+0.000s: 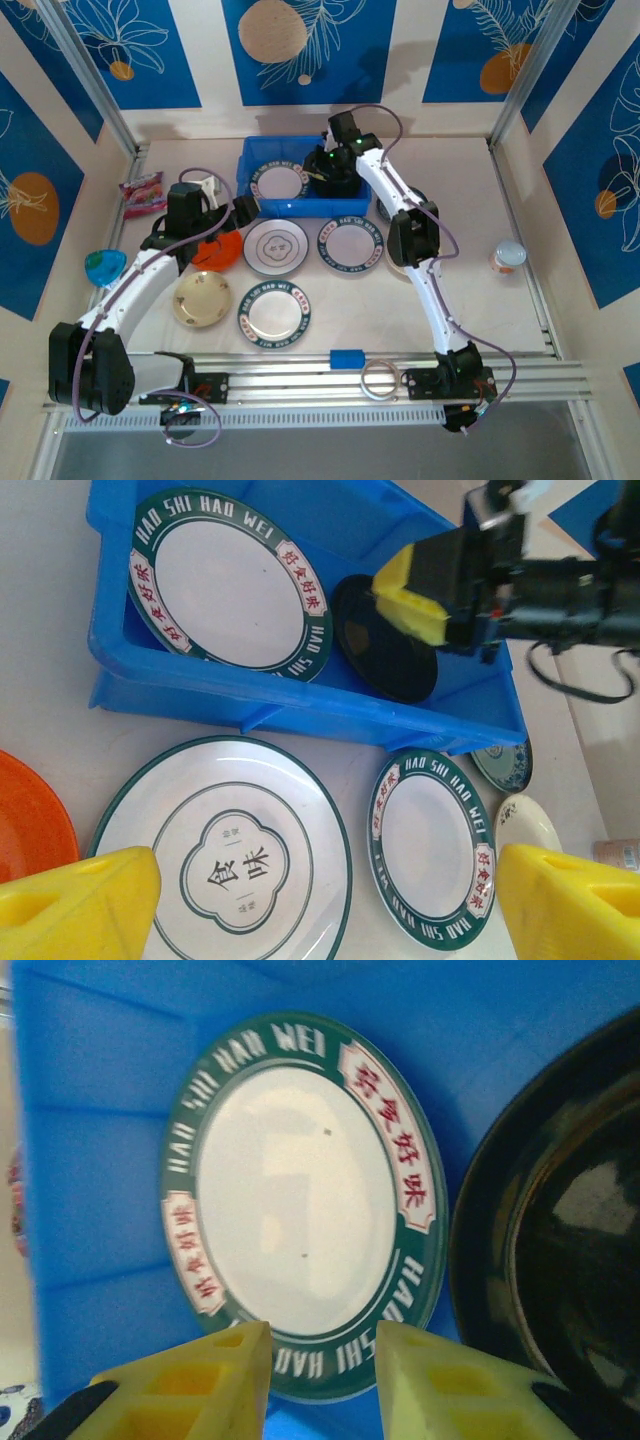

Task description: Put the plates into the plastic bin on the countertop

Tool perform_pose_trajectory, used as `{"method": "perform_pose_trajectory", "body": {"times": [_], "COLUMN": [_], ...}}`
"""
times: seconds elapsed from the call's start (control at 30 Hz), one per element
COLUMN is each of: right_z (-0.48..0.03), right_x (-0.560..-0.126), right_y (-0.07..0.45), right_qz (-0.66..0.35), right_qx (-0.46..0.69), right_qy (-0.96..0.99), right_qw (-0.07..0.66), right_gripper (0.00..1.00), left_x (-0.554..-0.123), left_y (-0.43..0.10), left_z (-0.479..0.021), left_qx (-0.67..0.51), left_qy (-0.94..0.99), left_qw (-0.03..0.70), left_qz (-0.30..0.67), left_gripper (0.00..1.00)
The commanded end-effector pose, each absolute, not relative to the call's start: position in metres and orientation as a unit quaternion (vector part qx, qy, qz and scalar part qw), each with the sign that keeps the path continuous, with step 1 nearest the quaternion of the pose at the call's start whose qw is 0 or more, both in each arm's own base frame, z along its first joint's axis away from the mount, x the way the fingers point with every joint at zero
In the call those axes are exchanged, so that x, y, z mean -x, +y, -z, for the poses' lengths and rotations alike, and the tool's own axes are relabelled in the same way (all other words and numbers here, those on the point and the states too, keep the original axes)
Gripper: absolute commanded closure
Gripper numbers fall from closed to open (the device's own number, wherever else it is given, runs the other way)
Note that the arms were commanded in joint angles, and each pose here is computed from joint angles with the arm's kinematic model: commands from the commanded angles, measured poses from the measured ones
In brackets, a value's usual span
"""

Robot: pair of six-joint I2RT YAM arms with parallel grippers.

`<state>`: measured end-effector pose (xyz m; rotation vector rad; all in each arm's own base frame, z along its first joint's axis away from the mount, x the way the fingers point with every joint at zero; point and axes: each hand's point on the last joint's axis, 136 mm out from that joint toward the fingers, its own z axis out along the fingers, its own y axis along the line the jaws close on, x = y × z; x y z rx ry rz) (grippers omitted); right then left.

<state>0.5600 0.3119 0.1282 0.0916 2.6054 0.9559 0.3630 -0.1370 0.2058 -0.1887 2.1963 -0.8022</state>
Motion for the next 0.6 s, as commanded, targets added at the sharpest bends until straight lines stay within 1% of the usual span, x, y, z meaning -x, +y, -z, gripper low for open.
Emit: {"method": "perform_pose_trajectory", "body": {"times": [0.0,0.13,0.23,0.3,0.43,0.57], "right_z": [-0.23,-0.272,-0.289,-0.292,-0.282,-0.244], "right_x": [-0.554,-0.542,-0.529,-0.52,-0.498,-0.47], "right_y": [0.283,0.243,0.206,0.173,0.111,0.054], "right_qz": [-0.346,-0.328,-0.313,-0.292,-0.266,-0.239], "right_qx": [-0.003,-0.005,-0.02,-0.043,-0.1,-0.176], "right_qy": [0.901,0.896,0.893,0.894,0.894,0.897], "right_qw": [0.261,0.3,0.322,0.336,0.347,0.328], "right_gripper": [0.66,0.66,0.66,0.66,0.66,0.66], "left_x": [-0.365,-0.367,-0.368,-0.368,-0.369,-0.37], "left_y": [-0.142,-0.148,-0.156,-0.161,-0.17,-0.178], "left_z": [-0.204,-0.201,-0.2,-0.199,-0.198,-0.201], "left_qx": [0.069,0.061,0.052,0.047,0.04,0.033], "left_qy": [0.861,0.862,0.861,0.859,0.857,0.854], "left_qw": [0.391,0.389,0.386,0.386,0.383,0.382], "left_qz": [0.317,0.32,0.327,0.333,0.342,0.351], "left_gripper": [0.13,0.13,0.14,0.13,0.14,0.14]}}
